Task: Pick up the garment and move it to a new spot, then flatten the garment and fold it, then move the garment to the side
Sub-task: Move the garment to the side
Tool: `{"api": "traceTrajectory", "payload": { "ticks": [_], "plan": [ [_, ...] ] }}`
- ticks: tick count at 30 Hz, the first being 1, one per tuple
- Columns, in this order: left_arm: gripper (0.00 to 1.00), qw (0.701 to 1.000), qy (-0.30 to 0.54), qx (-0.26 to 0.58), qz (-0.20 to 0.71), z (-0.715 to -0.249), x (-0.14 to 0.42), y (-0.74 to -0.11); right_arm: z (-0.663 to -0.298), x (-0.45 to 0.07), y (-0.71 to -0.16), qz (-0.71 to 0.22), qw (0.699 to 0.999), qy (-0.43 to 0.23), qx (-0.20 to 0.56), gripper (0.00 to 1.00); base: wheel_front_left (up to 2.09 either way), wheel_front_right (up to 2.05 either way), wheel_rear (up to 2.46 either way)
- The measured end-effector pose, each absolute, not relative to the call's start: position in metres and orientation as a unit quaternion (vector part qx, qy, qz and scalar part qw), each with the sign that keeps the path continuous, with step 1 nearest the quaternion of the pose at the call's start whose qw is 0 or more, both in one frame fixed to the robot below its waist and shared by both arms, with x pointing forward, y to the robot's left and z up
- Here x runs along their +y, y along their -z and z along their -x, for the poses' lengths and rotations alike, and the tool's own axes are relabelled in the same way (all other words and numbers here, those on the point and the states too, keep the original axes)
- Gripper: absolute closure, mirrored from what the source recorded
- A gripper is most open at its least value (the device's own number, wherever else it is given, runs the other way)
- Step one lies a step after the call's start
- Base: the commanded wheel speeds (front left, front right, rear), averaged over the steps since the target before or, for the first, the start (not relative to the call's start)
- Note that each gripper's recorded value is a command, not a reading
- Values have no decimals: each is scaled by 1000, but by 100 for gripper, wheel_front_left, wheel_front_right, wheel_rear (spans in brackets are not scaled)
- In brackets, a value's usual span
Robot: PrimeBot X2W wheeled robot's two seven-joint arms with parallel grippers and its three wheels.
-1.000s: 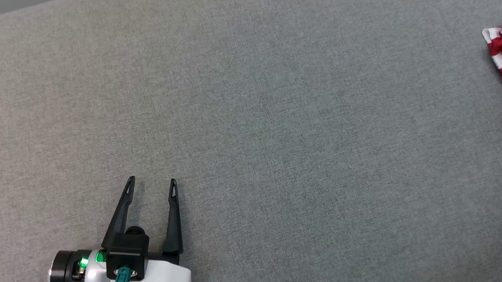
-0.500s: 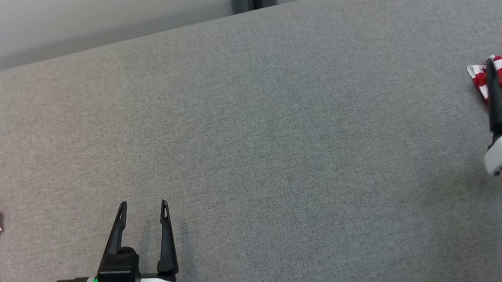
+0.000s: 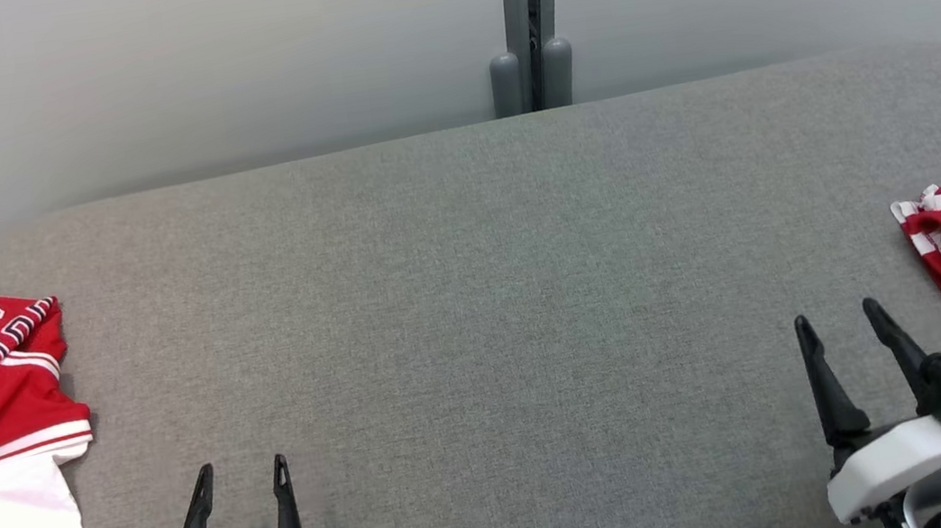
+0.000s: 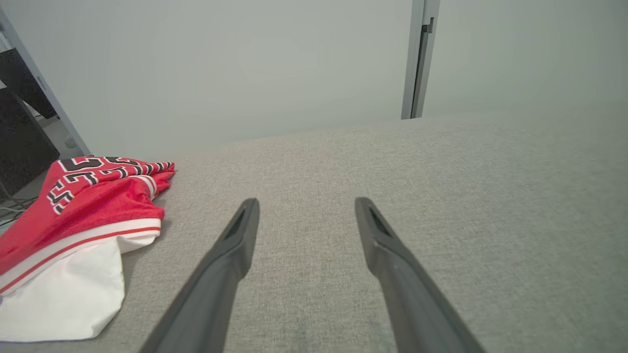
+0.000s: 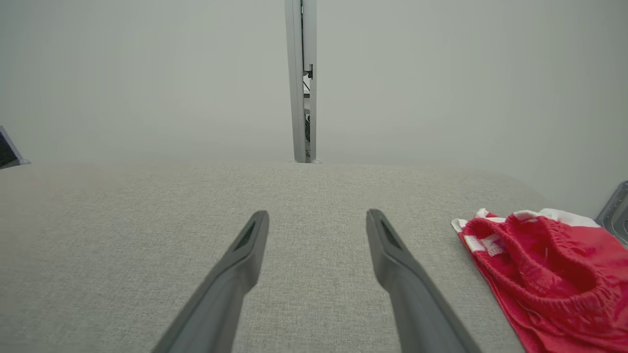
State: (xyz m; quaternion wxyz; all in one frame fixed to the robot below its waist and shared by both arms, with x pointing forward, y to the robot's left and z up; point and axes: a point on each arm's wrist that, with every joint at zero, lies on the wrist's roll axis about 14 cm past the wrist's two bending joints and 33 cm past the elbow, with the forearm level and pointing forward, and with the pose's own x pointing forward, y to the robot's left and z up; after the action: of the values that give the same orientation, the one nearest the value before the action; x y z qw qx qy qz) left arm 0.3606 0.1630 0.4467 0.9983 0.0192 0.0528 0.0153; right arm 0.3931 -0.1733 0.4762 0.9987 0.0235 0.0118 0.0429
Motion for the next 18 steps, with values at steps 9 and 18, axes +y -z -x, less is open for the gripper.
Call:
{"api": "traceTrajectory", "payload": {
  "ticks": [9,18],
  "plan": [
    [0,997,-52,44,-19,-340,184,-453,-366,-143,-473,-62,995,-80,15,0,0,0,0],
    [0,997,-66,39,-20,-327,194,-455,-360,-139,-486,-70,994,-85,-5,0,0,0,0]
  ]
}}
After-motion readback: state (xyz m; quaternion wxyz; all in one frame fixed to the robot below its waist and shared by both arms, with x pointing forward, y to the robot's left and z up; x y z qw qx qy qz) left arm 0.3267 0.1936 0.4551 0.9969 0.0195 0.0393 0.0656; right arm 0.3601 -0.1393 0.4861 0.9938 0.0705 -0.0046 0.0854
